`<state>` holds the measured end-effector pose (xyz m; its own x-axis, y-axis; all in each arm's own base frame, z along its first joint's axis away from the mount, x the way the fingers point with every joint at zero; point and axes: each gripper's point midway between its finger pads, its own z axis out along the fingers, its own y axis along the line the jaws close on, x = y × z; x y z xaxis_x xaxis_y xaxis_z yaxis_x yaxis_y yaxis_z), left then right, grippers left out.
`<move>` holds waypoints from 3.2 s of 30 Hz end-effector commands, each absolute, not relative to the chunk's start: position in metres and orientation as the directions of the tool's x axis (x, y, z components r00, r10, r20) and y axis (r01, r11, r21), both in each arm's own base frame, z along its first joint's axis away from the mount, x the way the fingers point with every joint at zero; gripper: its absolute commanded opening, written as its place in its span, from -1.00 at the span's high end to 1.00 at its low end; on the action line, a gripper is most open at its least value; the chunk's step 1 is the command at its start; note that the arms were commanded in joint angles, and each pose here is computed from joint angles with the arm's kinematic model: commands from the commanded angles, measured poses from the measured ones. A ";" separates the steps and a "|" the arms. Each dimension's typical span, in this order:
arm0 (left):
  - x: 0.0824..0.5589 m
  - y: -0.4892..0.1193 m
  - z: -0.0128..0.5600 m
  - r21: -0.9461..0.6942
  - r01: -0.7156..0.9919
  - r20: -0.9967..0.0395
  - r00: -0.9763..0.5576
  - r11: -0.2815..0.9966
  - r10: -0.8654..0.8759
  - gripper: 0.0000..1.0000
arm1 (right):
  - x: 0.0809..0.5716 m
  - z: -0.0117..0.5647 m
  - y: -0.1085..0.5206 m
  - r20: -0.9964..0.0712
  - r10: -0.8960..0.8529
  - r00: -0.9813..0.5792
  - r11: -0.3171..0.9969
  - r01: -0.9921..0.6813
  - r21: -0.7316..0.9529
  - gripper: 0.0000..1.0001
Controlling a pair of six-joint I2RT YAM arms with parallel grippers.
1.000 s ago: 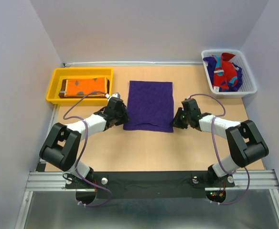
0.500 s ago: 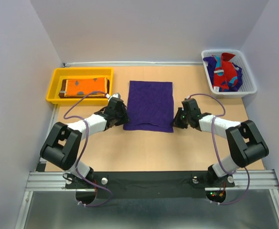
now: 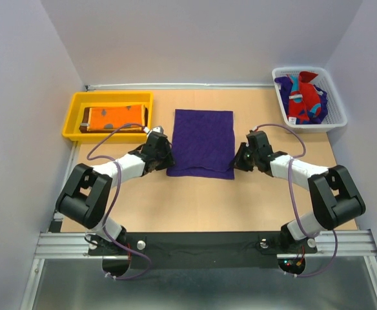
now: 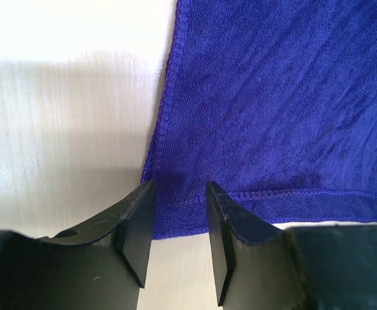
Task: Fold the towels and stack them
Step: Fold the towel
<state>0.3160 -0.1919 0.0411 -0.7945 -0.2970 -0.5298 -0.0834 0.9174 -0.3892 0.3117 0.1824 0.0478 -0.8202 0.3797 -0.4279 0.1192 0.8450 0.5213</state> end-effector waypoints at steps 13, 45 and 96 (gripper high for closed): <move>0.331 -0.197 0.056 -0.391 -0.061 -0.565 -0.772 0.918 -0.292 0.08 | 0.326 0.044 0.179 -0.462 0.384 -0.800 0.859 0.127 0.495 0.99; 0.329 -0.192 0.037 -0.258 -0.109 -0.563 -0.791 0.960 -0.241 0.27 | 0.322 0.049 0.183 -0.462 0.376 -0.803 0.848 0.098 0.520 0.99; 0.386 -0.188 0.123 -0.174 -0.058 -0.672 -0.723 0.983 -0.162 1.00 | 0.367 0.124 0.180 -0.631 0.358 -0.688 0.875 0.013 0.483 0.99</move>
